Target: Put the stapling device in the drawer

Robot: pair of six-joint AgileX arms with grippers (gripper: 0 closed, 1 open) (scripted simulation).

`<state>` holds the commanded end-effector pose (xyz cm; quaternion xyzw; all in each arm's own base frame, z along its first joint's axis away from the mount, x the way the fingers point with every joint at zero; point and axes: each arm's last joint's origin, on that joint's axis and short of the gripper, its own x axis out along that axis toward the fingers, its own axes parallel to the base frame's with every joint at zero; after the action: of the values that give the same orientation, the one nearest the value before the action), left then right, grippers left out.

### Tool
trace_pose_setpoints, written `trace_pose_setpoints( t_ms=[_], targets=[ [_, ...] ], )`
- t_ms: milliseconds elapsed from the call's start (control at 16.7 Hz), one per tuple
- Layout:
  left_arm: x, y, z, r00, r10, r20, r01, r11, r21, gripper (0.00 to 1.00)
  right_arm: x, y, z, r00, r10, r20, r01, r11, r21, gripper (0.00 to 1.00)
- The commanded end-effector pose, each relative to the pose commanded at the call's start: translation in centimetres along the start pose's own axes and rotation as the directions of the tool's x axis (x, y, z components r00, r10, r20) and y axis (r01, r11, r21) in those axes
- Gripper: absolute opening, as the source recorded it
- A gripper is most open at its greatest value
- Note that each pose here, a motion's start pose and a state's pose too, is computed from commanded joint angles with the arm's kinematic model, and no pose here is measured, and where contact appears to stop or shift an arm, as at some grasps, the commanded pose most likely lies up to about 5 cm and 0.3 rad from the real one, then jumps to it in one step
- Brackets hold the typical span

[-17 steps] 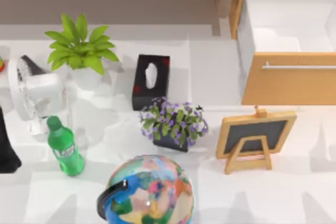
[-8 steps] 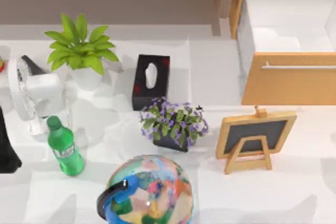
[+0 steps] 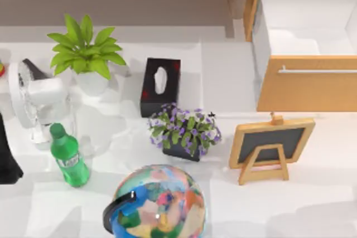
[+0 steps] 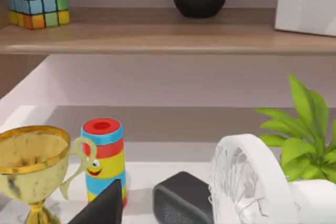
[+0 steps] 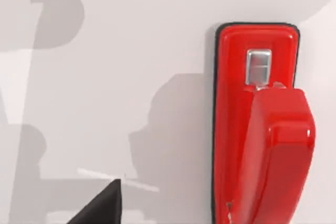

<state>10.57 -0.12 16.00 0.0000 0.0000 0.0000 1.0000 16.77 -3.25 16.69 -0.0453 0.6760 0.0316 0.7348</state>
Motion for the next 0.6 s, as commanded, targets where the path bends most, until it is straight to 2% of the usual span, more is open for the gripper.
trace_pose_setpoints(
  t_ms=[180,600],
  targets=[
    [0.0,0.0,0.0,1.0,0.0,0.0,0.0,1.0,0.0,1.0,-0.09,-0.47,0.63,0.997,0.025,-0.078,-0.026,1.0,-0.008,1.0],
    [0.0,0.0,0.0,1.0,0.0,0.0,0.0,1.0,0.0,1.0,0.3,-0.43,0.6,0.996,0.027,-0.083,-0.028,1.0,-0.008,1.0]
  ],
)
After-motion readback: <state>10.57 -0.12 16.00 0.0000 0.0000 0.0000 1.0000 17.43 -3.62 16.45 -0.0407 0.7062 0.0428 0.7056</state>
